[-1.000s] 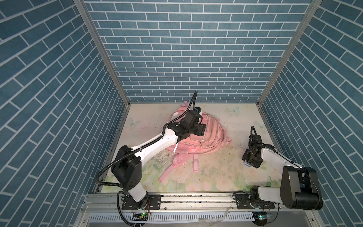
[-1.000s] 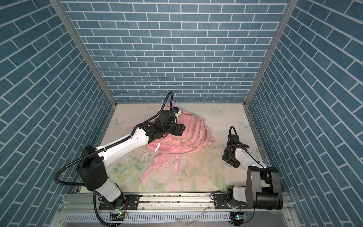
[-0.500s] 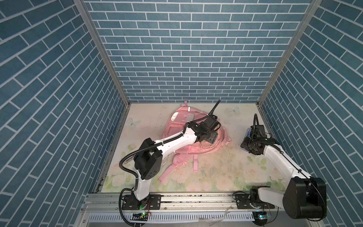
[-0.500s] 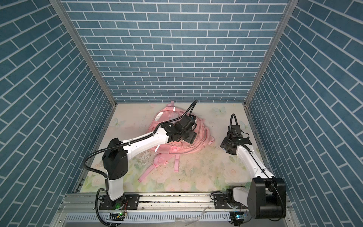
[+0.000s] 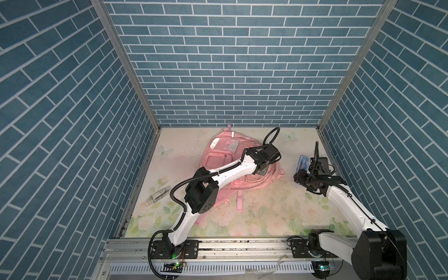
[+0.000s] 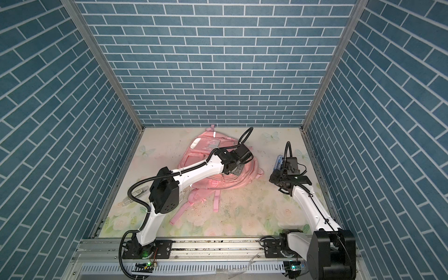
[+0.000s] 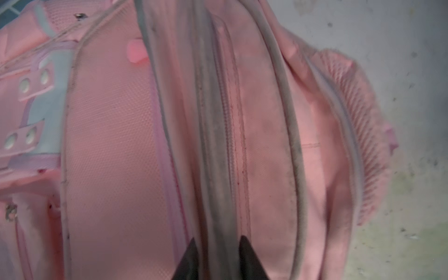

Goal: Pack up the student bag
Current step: 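Carry the compass case to the bag while the left holds the flap open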

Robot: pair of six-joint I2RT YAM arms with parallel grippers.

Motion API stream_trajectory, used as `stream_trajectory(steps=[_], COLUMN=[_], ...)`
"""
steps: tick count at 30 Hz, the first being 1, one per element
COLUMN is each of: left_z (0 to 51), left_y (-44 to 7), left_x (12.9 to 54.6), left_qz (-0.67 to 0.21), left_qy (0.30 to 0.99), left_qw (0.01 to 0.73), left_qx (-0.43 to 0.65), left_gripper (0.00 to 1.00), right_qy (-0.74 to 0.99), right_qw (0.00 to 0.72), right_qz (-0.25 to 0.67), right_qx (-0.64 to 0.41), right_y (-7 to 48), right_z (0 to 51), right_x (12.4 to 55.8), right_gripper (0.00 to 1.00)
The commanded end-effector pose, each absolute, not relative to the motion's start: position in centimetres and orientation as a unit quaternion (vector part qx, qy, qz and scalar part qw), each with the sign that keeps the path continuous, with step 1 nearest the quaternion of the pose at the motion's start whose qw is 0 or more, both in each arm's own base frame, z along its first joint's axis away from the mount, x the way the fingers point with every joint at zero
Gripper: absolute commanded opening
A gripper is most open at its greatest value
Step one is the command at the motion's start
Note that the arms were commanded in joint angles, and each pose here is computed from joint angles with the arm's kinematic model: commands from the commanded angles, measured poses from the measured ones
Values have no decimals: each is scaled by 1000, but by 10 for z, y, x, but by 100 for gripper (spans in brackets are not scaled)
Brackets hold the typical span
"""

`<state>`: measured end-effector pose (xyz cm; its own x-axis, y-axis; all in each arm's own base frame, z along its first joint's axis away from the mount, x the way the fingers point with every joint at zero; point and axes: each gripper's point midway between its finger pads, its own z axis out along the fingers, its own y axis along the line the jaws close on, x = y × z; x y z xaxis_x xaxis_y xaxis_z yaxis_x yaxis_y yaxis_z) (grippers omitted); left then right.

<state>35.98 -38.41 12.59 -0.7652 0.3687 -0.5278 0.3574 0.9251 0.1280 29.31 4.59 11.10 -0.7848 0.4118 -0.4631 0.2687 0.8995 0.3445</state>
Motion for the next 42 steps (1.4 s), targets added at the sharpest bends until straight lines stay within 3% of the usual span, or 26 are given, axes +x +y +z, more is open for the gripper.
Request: stream_trajectory(steps=[1, 4, 12, 23, 34, 38, 42], left_z=[174, 198, 239, 230, 233, 231, 232], left_y=[-376, -375, -355, -320, -320, -313, -310], left_x=[367, 366, 359, 358, 361, 366, 368], left_qz=[5, -24, -117, -275, -324, -334, -337], left_qy=[931, 925, 897, 862, 845, 843, 841], left_qw=[329, 354, 421, 426, 426, 422, 422], left_qx=[157, 137, 74, -20, -21, -28, -24], left_gripper=[7, 0, 0, 0, 0, 0, 0], right_qy=[927, 916, 893, 858, 864, 891, 897], right_qw=[300, 312, 305, 279, 225, 198, 183], right_qz=[167, 212, 314, 420, 434, 389, 384], right_qx=[148, 136, 108, 100, 119, 122, 121], right_y=[62, 82, 164, 254, 303, 312, 314], right_z=[126, 138, 165, 192, 166, 143, 131], right_x=[299, 305, 315, 334, 342, 336, 330], right_gripper=[41, 40, 41, 43, 48, 62, 69])
